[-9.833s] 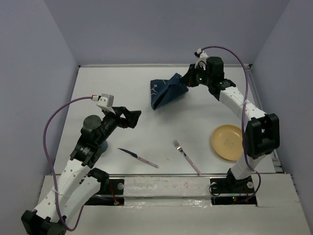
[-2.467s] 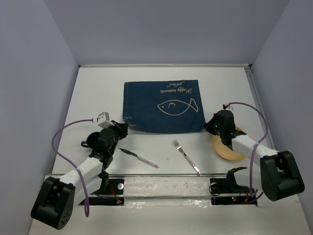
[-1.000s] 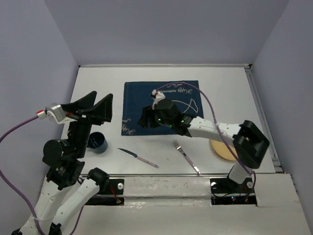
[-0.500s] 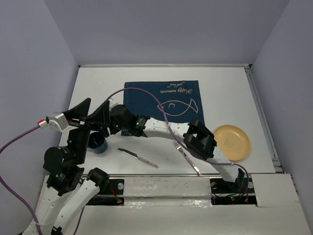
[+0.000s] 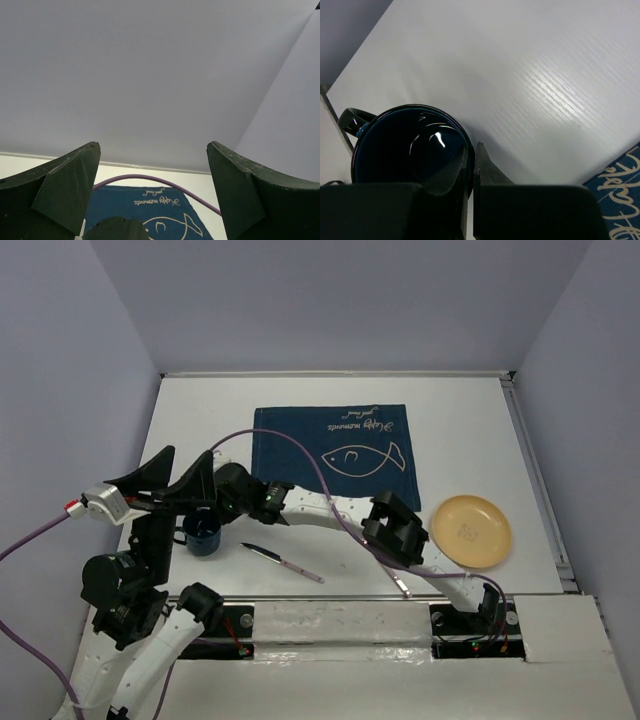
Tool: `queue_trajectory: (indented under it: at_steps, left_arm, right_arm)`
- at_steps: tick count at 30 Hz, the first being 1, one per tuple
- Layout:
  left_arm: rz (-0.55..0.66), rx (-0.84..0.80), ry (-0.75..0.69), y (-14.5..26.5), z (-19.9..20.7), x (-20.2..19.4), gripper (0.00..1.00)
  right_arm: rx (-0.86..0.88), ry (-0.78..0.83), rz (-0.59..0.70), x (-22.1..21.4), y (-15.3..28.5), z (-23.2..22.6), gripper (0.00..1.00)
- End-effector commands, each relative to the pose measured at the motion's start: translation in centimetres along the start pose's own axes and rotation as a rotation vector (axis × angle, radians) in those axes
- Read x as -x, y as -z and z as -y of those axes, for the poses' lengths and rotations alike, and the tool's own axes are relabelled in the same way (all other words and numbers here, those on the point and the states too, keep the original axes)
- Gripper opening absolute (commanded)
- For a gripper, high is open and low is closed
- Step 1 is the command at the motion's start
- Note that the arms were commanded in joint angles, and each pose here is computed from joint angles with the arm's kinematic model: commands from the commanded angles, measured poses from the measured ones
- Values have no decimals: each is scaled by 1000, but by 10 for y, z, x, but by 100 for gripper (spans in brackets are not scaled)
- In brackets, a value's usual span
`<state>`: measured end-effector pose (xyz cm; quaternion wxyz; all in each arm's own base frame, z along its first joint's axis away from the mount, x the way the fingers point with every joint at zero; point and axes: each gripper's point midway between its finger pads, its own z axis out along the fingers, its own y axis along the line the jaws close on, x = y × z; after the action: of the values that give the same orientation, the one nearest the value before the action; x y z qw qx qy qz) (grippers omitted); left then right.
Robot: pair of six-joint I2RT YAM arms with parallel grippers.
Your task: Set the dinner table for one person
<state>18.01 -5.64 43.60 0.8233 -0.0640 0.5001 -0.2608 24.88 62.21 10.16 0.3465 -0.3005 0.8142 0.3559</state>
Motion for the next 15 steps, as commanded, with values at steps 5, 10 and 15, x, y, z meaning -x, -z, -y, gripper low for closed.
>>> queue_trajectory:
  at_steps: [5,10,15]
  left_arm:
    - [64,28,-7,1,-6,15,99]
    - [82,78,-9,5,-15,20,99]
    - [102,105,-2,8,-21,24,99]
  right_arm:
    - [58,-66,181,58,23,-26,0]
    - [101,-122,393,128,71,-34,0]
    - [51,-174,545,165,126,9,0]
